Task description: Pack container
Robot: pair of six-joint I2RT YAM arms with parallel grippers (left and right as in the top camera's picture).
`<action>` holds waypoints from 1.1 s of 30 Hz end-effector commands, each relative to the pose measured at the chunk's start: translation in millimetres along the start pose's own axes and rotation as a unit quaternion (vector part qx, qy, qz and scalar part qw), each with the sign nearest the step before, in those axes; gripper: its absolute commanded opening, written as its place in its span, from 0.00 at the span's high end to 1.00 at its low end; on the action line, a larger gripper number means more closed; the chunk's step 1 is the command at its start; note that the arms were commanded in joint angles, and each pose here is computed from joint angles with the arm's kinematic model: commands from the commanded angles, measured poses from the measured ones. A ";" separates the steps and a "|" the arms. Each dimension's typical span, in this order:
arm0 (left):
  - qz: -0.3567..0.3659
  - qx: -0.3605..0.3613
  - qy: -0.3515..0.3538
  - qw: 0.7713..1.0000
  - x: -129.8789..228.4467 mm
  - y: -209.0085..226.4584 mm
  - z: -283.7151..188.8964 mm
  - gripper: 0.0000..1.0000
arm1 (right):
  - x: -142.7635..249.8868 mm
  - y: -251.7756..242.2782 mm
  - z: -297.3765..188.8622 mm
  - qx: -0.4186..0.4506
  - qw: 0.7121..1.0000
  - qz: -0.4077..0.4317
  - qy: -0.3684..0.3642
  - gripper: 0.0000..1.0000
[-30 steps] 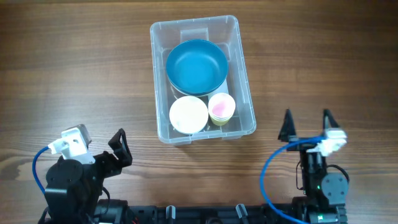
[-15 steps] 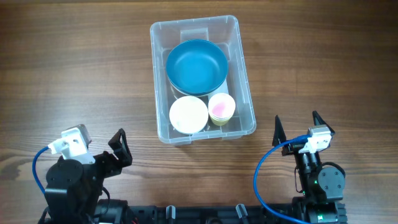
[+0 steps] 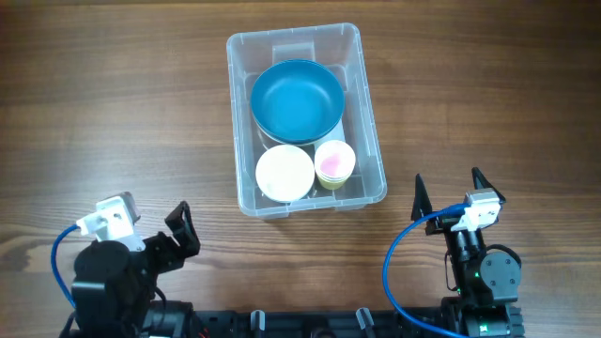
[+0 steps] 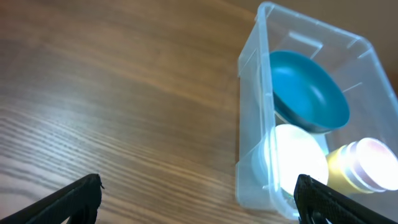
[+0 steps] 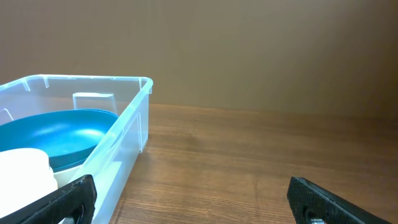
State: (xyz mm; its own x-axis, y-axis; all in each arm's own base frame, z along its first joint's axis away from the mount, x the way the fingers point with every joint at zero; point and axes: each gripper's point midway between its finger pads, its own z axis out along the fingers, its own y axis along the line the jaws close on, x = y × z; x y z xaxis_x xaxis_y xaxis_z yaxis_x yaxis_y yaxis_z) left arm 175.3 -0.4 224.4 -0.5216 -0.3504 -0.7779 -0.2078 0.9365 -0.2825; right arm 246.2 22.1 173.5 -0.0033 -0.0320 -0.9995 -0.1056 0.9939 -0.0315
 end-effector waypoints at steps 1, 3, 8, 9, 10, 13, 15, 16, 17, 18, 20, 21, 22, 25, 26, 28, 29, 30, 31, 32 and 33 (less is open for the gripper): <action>0.017 0.018 -0.020 0.999 23.3 5.3 16.4 0.00 | -2.2 3.9 -0.5 -0.011 1.000 -0.007 -0.005 0.00; 0.069 0.070 -0.085 0.992 19.4 -8.6 27.1 0.00 | -2.2 3.9 -0.5 -0.011 1.000 -0.007 -0.005 0.00; 0.100 0.108 -0.205 0.968 7.4 -19.2 60.8 0.00 | -2.2 3.9 -0.5 -0.011 1.000 -0.007 -0.005 0.00; 0.101 0.115 -0.234 0.960 3.2 -21.6 67.3 0.00 | -2.2 3.9 -0.5 -0.011 1.000 -0.007 -0.005 0.00; 0.099 0.119 -0.248 0.956 2.3 -22.2 71.4 0.00 | -2.2 3.9 -0.5 -0.011 1.000 -0.007 -0.005 0.00; 0.095 0.119 -0.273 0.950 7.1 -18.6 84.9 0.00 | -2.2 3.9 -0.5 -0.011 1.000 -0.007 -0.005 0.00; 0.097 0.105 -0.240 0.960 21.8 -11.7 95.5 0.00 | -2.2 3.9 -0.5 -0.011 1.000 -0.007 -0.005 0.00; 0.096 0.101 -0.241 0.960 21.1 -10.3 95.6 0.00 | -1.8 3.9 -0.3 -0.011 1.000 -0.007 -0.004 0.00; 0.096 0.104 -0.240 0.960 21.4 -11.0 95.5 0.00 | -1.5 3.9 -0.3 -0.011 1.000 -0.007 -0.004 0.00; 0.090 0.114 -0.236 0.961 22.8 -13.9 95.4 0.00 | -1.6 3.9 -0.3 -0.011 1.000 -0.007 -0.004 0.00; 0.062 0.128 -0.230 0.963 23.8 -16.1 95.2 0.00 | -1.5 3.9 -0.3 -0.011 1.000 -0.007 -0.004 0.00; 0.052 0.132 -0.229 0.963 24.0 -16.7 95.1 0.00 | -1.5 3.9 -0.3 -0.011 1.000 -0.007 -0.004 0.00; 0.051 0.133 -0.228 0.963 23.9 -16.8 95.1 0.00 | -1.6 3.9 -0.3 -0.011 1.000 -0.007 -0.004 0.00; 0.051 0.132 -0.228 0.963 24.1 -16.6 95.3 0.00 | -1.6 3.9 -0.3 -0.011 1.000 -0.007 -0.004 0.00; 0.051 0.132 -0.227 0.963 24.3 -16.7 95.4 0.00 | -1.6 3.9 -0.3 -0.011 1.000 -0.007 -0.004 0.00; 0.051 0.132 -0.227 0.963 24.4 -16.6 95.5 0.00 | -1.6 3.9 -0.3 -0.011 1.000 -0.007 -0.004 0.00; 0.051 0.132 -0.227 0.963 24.4 -16.6 95.5 0.00 | -1.6 3.9 -0.3 -0.011 1.000 -0.007 -0.004 0.00; 0.051 0.132 -0.227 0.963 24.4 -16.6 95.5 0.00 | -1.5 3.9 -0.3 -0.011 1.000 -0.007 -0.004 0.00; 0.051 0.132 -0.227 0.963 24.4 -16.6 95.5 0.00 | -1.5 3.9 -0.3 -0.011 1.000 -0.007 -0.004 0.00; 0.051 0.132 -0.227 0.963 24.4 -16.6 95.5 0.00 | -1.5 3.9 -0.3 -0.011 1.000 -0.007 -0.004 0.00; 0.051 0.132 -0.227 0.963 24.4 -16.6 95.5 0.00 | -1.6 3.9 -0.3 -0.011 1.000 -0.007 -0.004 0.00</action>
State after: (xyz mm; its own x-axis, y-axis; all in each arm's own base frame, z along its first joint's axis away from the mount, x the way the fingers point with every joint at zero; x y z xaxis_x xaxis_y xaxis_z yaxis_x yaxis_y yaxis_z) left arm 245.4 -20.6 158.4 -0.0941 -0.2579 -0.9616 0.0607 0.9626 -0.2641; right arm 246.2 22.2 173.4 -0.0040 -0.0324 -0.9995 -0.1060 0.9939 -0.0318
